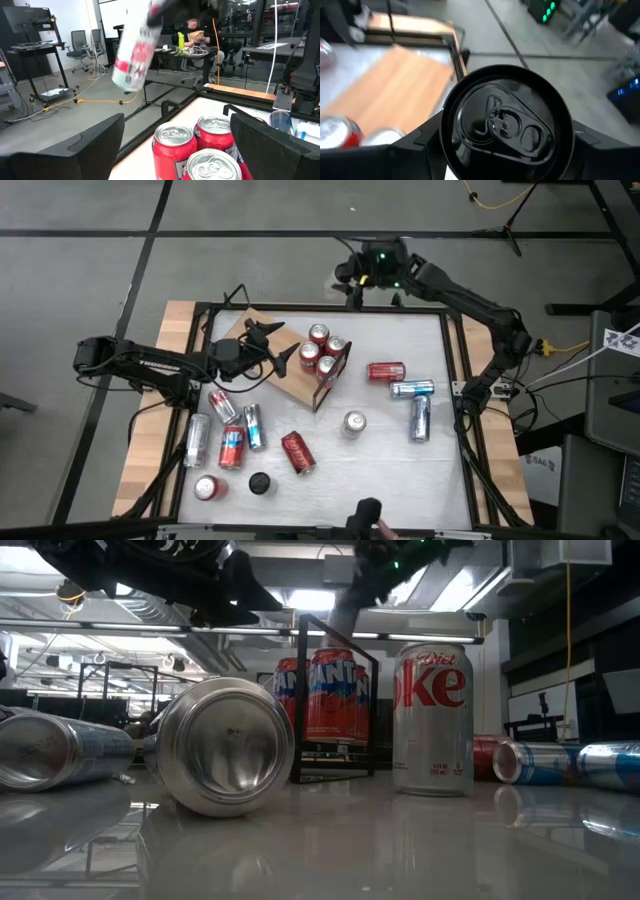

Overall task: Pick and place cans onto a shelf
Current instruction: Put the top pink/white soda can on the shelf

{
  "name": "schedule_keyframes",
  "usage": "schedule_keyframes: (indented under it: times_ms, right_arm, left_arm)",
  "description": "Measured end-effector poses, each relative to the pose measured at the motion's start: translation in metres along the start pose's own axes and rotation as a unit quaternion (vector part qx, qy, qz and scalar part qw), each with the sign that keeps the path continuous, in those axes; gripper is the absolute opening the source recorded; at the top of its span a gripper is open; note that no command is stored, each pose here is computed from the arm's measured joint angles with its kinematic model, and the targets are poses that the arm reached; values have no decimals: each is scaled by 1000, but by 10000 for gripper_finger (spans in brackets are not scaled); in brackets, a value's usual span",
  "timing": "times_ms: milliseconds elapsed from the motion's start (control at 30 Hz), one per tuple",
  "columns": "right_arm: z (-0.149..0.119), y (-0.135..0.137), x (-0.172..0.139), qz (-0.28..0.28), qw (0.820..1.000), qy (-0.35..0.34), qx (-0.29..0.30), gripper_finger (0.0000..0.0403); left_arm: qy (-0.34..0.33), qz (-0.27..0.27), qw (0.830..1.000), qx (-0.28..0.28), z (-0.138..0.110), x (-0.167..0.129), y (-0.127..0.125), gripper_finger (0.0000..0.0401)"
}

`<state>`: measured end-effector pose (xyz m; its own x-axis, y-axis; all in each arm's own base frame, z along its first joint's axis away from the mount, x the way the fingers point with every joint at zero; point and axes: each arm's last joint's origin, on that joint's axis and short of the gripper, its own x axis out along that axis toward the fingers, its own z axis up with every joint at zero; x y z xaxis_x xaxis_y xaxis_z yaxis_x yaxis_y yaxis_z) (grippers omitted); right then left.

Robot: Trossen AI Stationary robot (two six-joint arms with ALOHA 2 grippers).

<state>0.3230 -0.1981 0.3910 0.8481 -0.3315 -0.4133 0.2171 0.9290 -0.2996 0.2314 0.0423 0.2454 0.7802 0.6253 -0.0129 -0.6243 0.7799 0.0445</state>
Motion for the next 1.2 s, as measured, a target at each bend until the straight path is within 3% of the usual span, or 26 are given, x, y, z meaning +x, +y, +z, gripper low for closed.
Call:
schedule_keyframes:
  times_ms: [267,633,1067,1200]
  right_arm:
    - [34,43,-3,49,997,-51,-26,248]
    - [58,108,-2,130,988,-87,18,248]
    - [45,195,36,235,972,-23,-1,248]
    - [36,212,43,231,973,15,-11,248]
  left_arm:
    - [-29,-1,1000,-9,15,-11,6,357]
    - [-9,-67,997,34,32,-59,9,357]
    - [45,-149,988,5,27,-93,4,357]
    - [69,-162,984,0,21,-93,-3,357]
